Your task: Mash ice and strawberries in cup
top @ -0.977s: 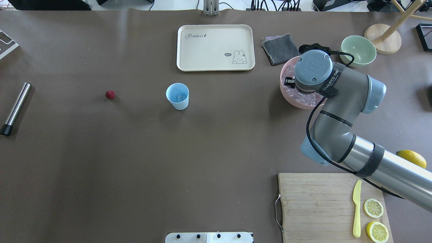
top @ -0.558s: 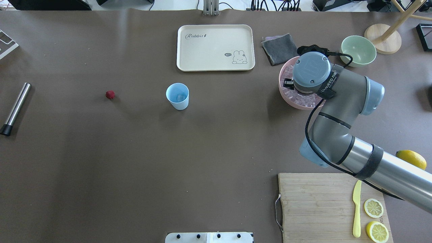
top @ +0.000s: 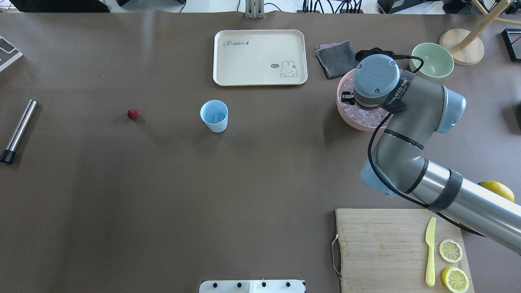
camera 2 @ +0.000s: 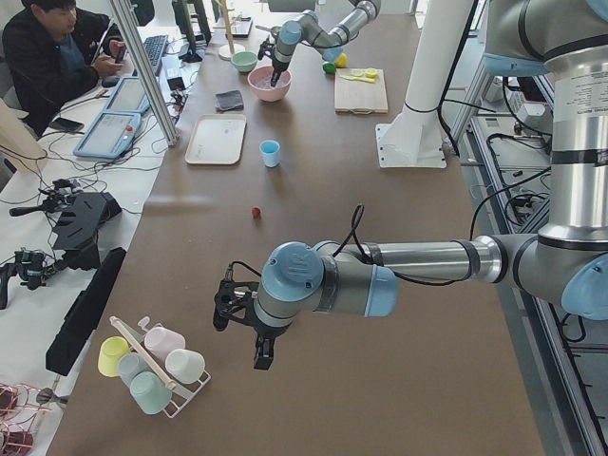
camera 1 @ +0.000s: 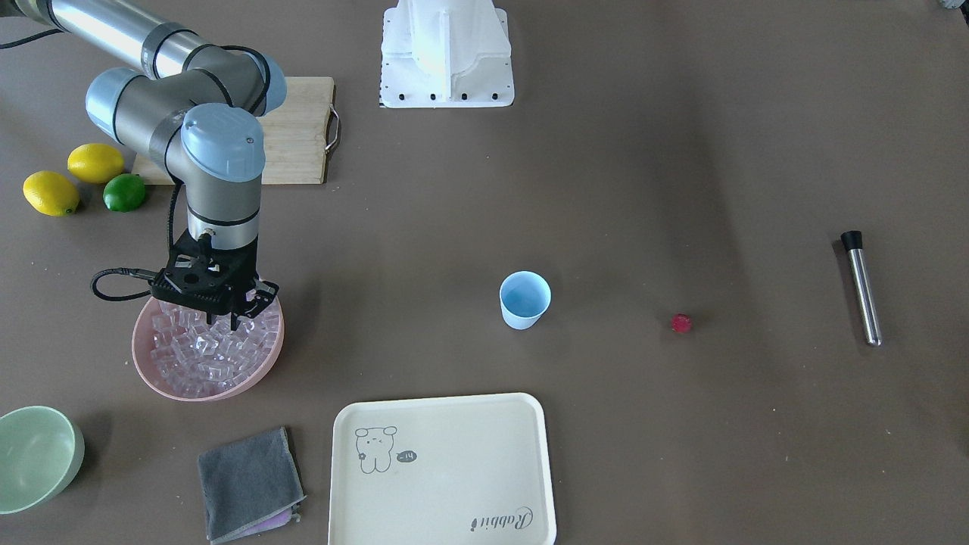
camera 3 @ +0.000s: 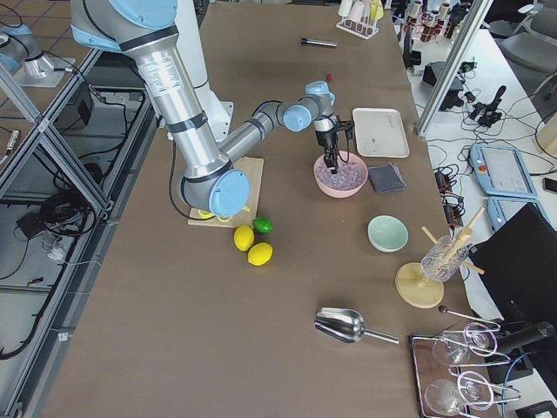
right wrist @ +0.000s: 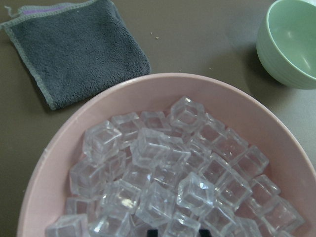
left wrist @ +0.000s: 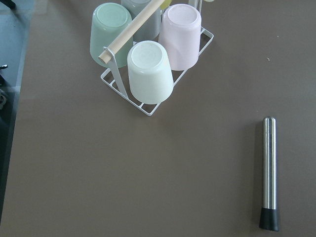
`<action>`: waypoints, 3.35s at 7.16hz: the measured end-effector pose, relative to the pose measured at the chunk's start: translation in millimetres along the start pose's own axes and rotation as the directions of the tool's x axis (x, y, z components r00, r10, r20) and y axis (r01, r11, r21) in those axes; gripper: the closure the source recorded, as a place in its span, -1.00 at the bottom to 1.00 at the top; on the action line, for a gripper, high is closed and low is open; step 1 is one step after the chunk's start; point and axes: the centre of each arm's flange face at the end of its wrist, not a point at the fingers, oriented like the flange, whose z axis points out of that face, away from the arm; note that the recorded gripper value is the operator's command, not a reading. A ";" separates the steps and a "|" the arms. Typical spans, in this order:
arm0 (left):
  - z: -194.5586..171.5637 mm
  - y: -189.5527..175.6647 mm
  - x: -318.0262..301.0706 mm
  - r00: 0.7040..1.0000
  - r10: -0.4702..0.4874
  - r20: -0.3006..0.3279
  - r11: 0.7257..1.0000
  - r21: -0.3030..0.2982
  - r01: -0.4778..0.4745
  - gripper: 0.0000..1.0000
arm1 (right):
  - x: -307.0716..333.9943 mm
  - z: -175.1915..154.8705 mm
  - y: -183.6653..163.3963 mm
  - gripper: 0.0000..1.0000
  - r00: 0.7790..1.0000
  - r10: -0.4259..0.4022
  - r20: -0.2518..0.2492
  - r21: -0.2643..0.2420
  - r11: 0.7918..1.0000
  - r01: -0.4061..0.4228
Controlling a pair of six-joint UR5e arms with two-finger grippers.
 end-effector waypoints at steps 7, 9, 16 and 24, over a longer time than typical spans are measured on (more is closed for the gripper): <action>0.7 -0.1 0.0 1.000 -0.002 0.000 1.000 -0.002 0.002 -0.98 | -178.9 -146.6 -1.2 1.00 0.966 0.026 0.257 -0.002 1.000 -0.027; 1.8 0.3 -1.3 1.000 -0.005 0.001 1.000 -0.005 0.005 -0.98 | -253.0 -169.5 33.6 1.00 0.944 0.062 0.325 0.034 0.996 -0.077; 4.6 3.0 -4.6 1.000 -0.014 0.000 1.000 -0.012 0.014 -0.98 | -316.6 -148.5 81.6 -0.99 0.886 0.023 0.463 0.156 0.982 -0.107; 4.2 8.2 -4.1 1.000 -0.014 -0.002 1.000 -0.011 0.014 -0.98 | -45.7 -52.8 3.7 -0.83 0.899 -0.216 0.382 0.101 0.976 0.192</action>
